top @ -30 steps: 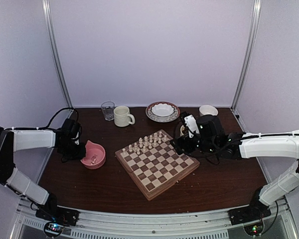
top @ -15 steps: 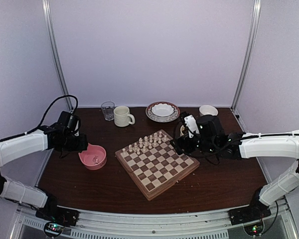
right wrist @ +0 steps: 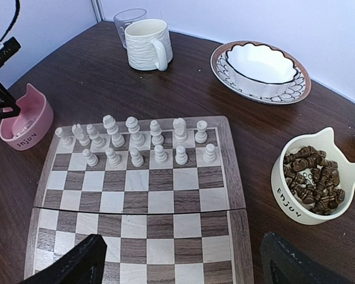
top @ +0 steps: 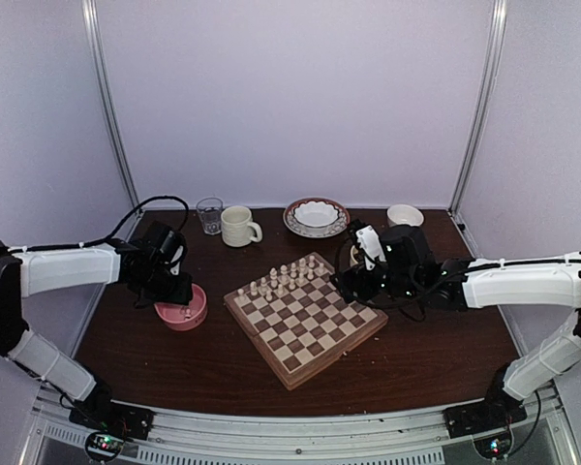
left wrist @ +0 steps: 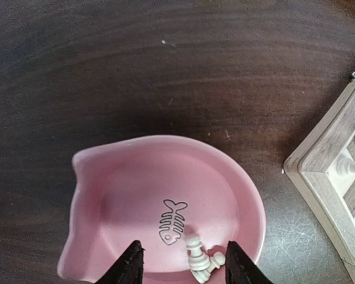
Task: Set up the chess pieces on the board
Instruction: Pick up the chess pile from the storage box, then pick up the pawn from the chess pile, then place the pawn on the chessboard.
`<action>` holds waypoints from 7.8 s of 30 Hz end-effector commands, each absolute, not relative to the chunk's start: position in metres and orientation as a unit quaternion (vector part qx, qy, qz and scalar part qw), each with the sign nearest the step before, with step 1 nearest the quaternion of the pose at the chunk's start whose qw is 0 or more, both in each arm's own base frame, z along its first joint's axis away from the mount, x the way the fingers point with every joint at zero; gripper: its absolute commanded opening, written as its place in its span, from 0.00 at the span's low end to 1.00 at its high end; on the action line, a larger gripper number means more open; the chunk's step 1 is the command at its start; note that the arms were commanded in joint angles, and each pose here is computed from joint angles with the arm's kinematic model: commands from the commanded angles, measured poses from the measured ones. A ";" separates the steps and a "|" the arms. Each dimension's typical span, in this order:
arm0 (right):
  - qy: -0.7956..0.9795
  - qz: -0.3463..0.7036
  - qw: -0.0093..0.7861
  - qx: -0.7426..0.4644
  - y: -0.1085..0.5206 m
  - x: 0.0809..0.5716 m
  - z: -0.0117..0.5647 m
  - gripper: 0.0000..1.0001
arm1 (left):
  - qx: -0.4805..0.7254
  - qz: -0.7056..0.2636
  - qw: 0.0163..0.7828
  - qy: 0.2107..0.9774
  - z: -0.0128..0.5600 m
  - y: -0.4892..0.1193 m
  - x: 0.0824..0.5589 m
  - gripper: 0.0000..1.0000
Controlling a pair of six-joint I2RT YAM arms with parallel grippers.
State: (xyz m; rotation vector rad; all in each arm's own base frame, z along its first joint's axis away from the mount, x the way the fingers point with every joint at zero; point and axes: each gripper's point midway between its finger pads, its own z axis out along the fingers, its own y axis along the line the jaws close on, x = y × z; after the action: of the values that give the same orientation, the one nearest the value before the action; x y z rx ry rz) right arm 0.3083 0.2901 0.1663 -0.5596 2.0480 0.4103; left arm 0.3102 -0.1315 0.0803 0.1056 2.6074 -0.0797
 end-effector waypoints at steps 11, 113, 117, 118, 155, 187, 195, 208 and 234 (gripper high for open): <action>0.835 0.166 0.471 -0.232 0.292 0.311 0.168 0.94 | 0.045 -0.045 0.136 0.989 0.038 -0.152 0.300 0.47; 0.599 0.568 0.324 -0.462 0.459 0.151 0.195 0.69 | 0.399 -0.556 0.272 0.677 0.229 -0.347 0.161 0.13; 0.593 0.574 0.324 -0.462 0.460 0.149 0.197 0.65 | 0.402 -0.561 0.269 0.672 0.231 -0.348 0.158 0.13; 0.590 0.577 0.324 -0.462 0.460 0.148 0.199 0.64 | 0.402 -0.562 0.268 0.672 0.231 -0.349 0.157 0.13; 0.580 0.583 0.328 -0.465 0.454 0.142 0.208 0.12 | 0.399 -0.538 0.291 0.683 0.231 -0.343 0.162 0.13; 0.853 -0.049 0.021 -0.519 0.335 0.229 0.085 0.00 | 0.237 -0.233 0.474 0.815 0.195 -0.249 0.251 0.13; 0.852 -0.071 0.028 -0.518 0.336 0.241 0.075 0.08 | 0.249 -0.237 0.453 0.823 0.184 -0.259 0.253 0.13; 0.851 -0.054 0.073 -0.517 0.343 0.249 0.093 0.57 | 0.248 -0.234 0.458 0.821 0.188 -0.256 0.252 0.13; 0.869 0.112 0.219 -0.429 0.344 0.235 0.092 0.47 | 0.243 -0.230 0.483 0.809 0.200 -0.245 0.248 0.15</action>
State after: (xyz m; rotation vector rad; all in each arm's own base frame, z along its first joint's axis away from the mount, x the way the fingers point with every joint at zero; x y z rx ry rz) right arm 0.2306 0.3328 0.0978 -1.2121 2.3895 0.2632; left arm 0.2434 -0.2439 0.1942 0.6007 2.0009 -0.5782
